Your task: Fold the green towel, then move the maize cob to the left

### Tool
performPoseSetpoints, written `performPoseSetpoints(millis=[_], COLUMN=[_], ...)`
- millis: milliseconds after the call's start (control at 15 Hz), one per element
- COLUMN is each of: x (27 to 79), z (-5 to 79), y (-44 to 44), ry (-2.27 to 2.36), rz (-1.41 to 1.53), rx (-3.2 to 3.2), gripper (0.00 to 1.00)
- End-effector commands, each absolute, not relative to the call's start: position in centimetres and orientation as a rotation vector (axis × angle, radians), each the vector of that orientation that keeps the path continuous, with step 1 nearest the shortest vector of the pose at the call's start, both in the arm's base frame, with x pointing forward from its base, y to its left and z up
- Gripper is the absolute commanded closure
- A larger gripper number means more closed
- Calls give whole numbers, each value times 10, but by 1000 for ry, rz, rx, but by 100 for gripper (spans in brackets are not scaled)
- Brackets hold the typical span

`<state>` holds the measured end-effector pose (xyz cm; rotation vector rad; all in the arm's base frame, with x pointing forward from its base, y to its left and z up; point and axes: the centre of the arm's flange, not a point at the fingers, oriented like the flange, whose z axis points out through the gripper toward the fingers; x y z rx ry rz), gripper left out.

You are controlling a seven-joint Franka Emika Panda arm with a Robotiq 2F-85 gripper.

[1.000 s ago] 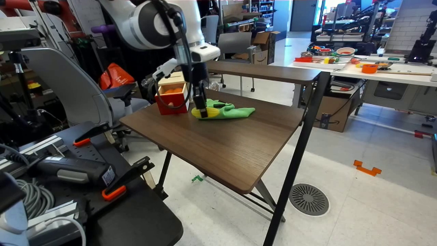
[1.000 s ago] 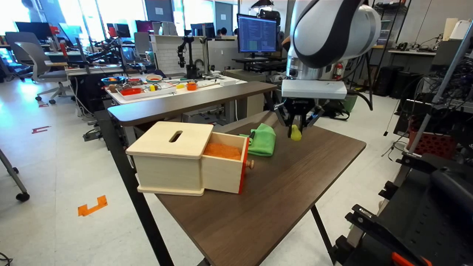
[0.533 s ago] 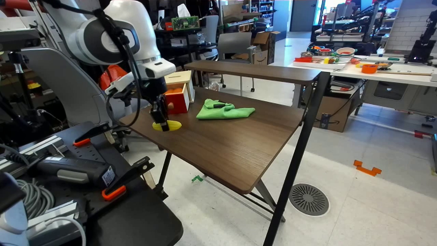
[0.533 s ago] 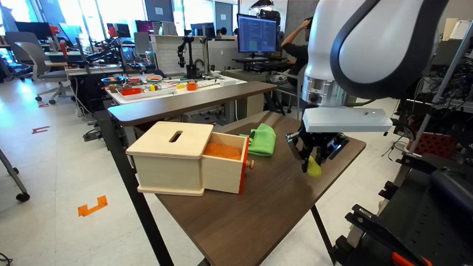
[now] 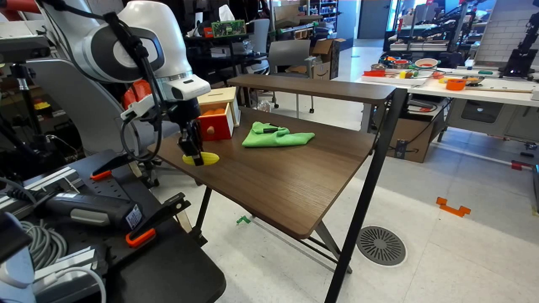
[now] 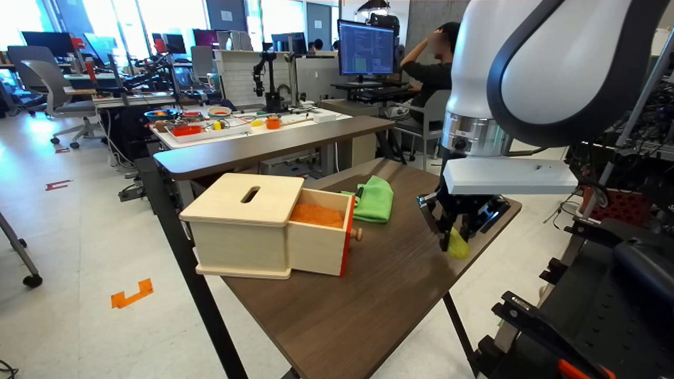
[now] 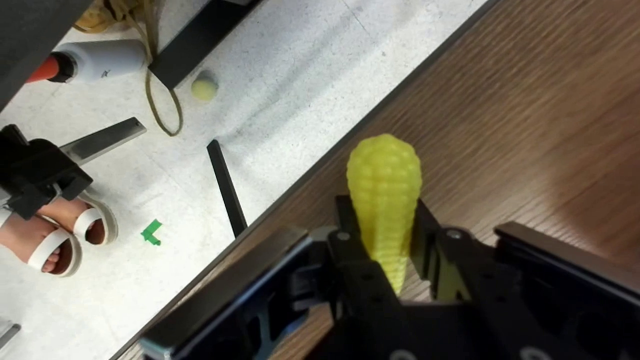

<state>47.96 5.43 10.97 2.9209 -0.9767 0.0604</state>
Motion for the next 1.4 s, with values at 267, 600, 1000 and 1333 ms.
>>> performPoseSetpoints(millis=[267,600,1000,1333], x=[491,504,512,516], z=[111,102,89,97], y=[44,38,32,26], ry=[-1054,-1086,-1129,-1162], rz=[90,95,99,118], rx=[2918,2907,2881,2880], gripper=[93,93,45,9])
